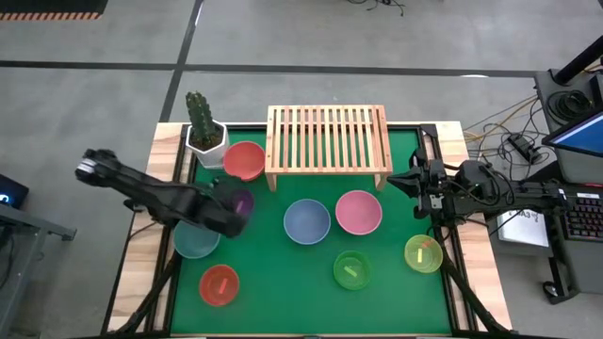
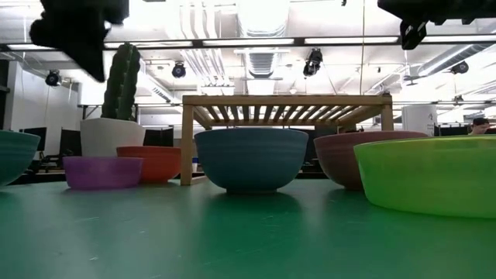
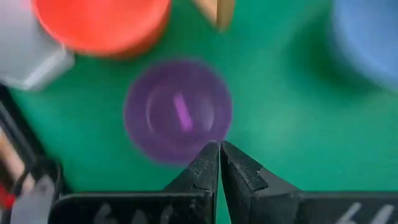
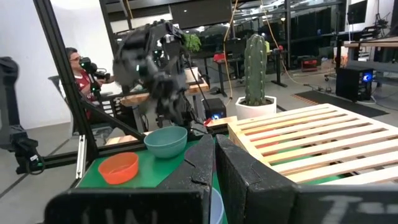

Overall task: Place and stack bowls onto a shelf
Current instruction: Put the violet bowl on the shelf

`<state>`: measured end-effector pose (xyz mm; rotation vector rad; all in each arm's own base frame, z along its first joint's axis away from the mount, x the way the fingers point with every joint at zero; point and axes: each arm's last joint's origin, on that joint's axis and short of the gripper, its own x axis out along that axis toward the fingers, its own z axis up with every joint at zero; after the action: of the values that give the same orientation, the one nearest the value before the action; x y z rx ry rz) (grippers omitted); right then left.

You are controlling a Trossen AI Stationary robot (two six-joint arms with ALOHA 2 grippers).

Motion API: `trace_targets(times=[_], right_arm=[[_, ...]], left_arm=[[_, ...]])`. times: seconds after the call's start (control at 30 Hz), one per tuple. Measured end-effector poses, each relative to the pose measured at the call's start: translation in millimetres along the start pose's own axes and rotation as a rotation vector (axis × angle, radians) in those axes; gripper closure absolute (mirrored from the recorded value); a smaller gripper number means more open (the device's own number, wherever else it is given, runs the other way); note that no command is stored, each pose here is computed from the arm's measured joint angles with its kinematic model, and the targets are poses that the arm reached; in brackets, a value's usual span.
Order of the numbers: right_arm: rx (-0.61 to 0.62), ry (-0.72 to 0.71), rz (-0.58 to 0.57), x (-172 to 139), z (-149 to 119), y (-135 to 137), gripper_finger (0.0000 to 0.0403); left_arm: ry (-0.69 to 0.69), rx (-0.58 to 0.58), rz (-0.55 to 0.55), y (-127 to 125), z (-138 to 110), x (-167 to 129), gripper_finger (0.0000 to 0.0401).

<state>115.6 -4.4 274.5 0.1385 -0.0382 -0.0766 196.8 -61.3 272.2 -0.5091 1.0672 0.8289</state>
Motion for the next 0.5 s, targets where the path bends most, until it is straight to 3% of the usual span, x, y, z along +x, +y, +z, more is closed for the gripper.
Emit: trace_targets(times=[0.13, 0.3, 0.5], right_arm=[[0.000, 0.000, 0.000, 0, 0, 0, 0.0394], [0.000, 0.006, -0.001, 1, -2, 0, 0.0394], [-0.001, 0.016, -0.002, 1, -4, -1, 0.0394]], left_arm=[[0.125, 0.119, 0.082, -22, -5, 25, 0.0393], [0.192, 0.383, 0.138, -37, -11, 47, 0.0350], [0.133, 0.694, 0.045, -51, -8, 55, 0.0286]])
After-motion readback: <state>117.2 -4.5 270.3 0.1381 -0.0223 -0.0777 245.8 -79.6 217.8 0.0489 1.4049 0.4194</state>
